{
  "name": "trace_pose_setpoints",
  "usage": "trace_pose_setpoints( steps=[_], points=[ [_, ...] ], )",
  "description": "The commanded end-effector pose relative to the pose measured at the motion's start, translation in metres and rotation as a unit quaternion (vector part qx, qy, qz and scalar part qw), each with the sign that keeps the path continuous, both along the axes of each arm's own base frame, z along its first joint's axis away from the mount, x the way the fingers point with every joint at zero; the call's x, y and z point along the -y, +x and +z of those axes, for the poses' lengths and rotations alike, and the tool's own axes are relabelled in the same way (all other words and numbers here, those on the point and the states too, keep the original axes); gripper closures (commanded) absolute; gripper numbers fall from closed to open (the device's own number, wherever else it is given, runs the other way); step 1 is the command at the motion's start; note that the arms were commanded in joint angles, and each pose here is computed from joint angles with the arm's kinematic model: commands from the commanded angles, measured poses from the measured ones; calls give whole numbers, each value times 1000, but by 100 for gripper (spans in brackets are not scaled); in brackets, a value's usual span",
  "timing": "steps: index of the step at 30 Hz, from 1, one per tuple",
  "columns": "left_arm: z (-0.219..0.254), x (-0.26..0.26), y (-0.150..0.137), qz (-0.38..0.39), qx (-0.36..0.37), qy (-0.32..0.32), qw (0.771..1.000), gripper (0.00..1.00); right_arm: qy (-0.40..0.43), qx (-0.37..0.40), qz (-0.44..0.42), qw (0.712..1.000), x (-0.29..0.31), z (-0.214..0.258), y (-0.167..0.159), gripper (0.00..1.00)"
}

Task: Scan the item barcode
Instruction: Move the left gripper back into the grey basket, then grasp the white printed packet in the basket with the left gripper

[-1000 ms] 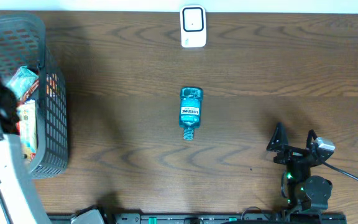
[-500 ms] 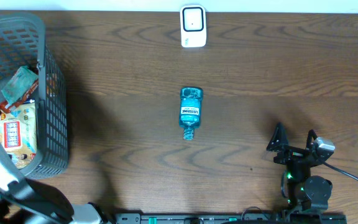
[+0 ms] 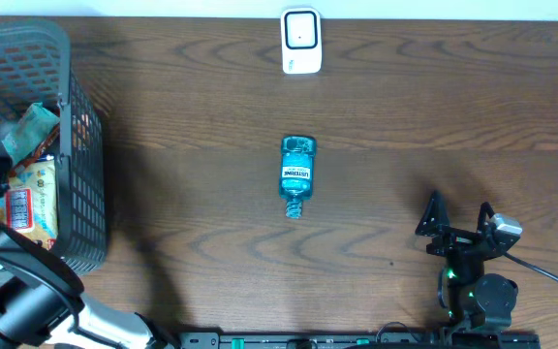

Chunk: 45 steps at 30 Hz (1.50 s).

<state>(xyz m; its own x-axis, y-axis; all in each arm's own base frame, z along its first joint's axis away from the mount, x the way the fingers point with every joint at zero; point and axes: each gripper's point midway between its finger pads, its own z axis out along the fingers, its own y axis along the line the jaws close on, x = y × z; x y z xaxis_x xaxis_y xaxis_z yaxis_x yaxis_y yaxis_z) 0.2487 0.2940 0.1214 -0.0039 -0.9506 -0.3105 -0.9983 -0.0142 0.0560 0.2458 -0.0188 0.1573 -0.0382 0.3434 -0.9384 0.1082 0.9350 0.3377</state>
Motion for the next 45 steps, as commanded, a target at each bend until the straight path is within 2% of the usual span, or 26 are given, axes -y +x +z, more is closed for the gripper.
trace_pose_setpoints(
  steps=[1, 6, 19, 20, 21, 25, 27, 30, 32, 35, 38, 40, 45],
  points=[
    [-19, 2, -3, -11, -23, -25, 999, 2, 1, 0, 1, 1000, -1, 0, 0, 1],
    [-45, 13, 3, -4, -19, -72, 997, 2, 1, 0, 1, 1000, -1, 0, 0, 1],
    [-110, 40, -26, -3, -51, -102, 993, 2, 1, 0, 1, 1000, -1, 0, 0, 1],
    [-115, 43, -28, -3, -53, -104, 993, 4, 1, 0, 1, 1000, -1, 0, 0, 1],
    [-121, 46, -32, -3, -55, -106, 993, 15, 1, 0, 1, 1000, -1, 0, 0, 1],
    [-139, 55, -42, -2, -60, -111, 992, 74, 1, 0, 1, 1000, -1, 0, 0, 1],
    [-147, 59, -46, -2, -62, -112, 992, 92, 1, 0, 1, 1000, -1, 0, 0, 1],
    [-150, 61, -48, -5, -62, -113, 992, 93, 1, 0, 1, 1000, -1, 0, 0, 1],
    [-145, 59, -45, -5, -54, -107, 993, 92, 1, 0, 1, 1000, -1, 0, 0, 1],
    [-119, 51, -23, -29, -4, -93, 995, 93, 1, 0, 1, 1000, -1, 0, 0, 1],
    [-72, 40, 2, -48, 68, -58, 995, 93, 1, 0, 1, 1000, -1, 0, 0, 1],
    [-24, 33, 19, -59, 130, -17, 990, 93, 1, 0, 1, 1000, -1, 0, 0, 1],
    [68, 28, 26, -73, 220, 73, 970, 93, 1, 0, 1, 1000, -1, 0, 0, 1]
  ],
)
